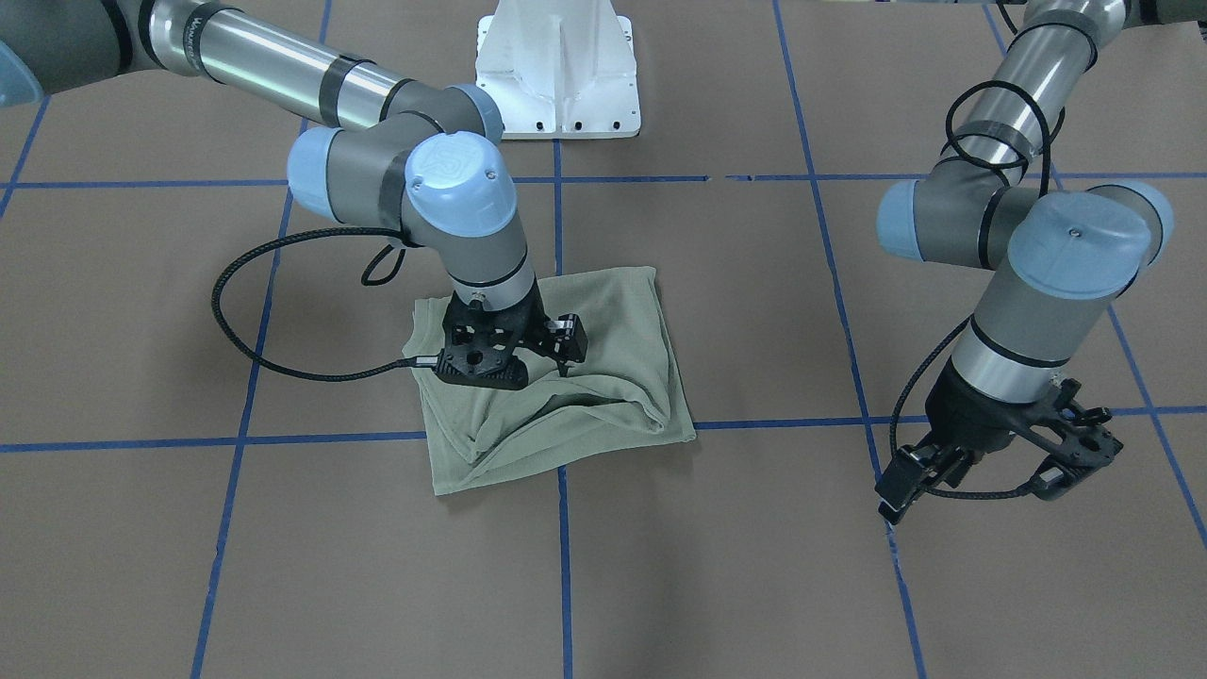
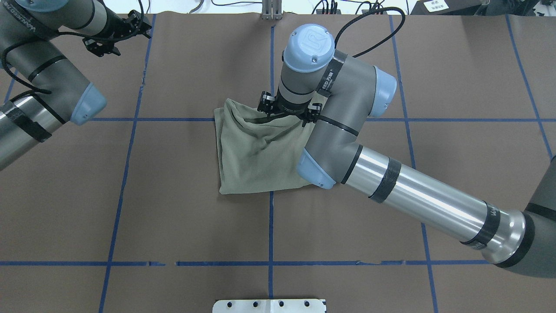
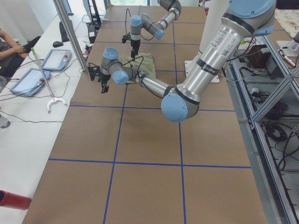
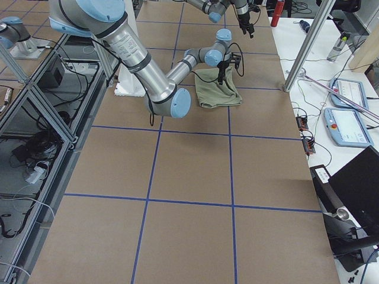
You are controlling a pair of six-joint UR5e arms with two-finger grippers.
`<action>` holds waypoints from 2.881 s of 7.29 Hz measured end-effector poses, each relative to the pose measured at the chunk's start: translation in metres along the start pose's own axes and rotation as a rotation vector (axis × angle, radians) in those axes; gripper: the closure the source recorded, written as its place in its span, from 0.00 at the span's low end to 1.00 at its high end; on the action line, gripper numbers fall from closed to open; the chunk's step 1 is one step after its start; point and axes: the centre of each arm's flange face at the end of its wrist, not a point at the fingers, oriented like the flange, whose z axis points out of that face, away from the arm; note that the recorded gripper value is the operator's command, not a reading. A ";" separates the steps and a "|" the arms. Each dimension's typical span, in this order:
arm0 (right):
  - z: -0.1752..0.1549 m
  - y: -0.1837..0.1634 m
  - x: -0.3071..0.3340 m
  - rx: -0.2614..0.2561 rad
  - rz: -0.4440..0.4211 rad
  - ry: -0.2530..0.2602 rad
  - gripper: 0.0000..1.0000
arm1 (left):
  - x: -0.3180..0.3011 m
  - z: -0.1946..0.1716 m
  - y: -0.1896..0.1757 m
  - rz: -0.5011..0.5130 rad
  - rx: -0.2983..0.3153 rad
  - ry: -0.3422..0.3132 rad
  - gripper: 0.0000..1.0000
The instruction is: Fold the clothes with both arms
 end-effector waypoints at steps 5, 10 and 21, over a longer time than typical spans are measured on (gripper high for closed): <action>0.037 0.018 -0.026 -0.030 -0.162 0.068 0.00 | -0.006 -0.003 -0.009 -0.007 0.010 -0.003 0.00; 0.057 -0.024 -0.049 0.048 -0.220 0.034 0.00 | -0.010 -0.006 -0.017 -0.017 0.019 -0.007 0.00; -0.085 -0.157 0.093 0.087 -0.189 -0.016 0.00 | -0.114 -0.055 -0.091 0.398 -0.030 0.001 0.00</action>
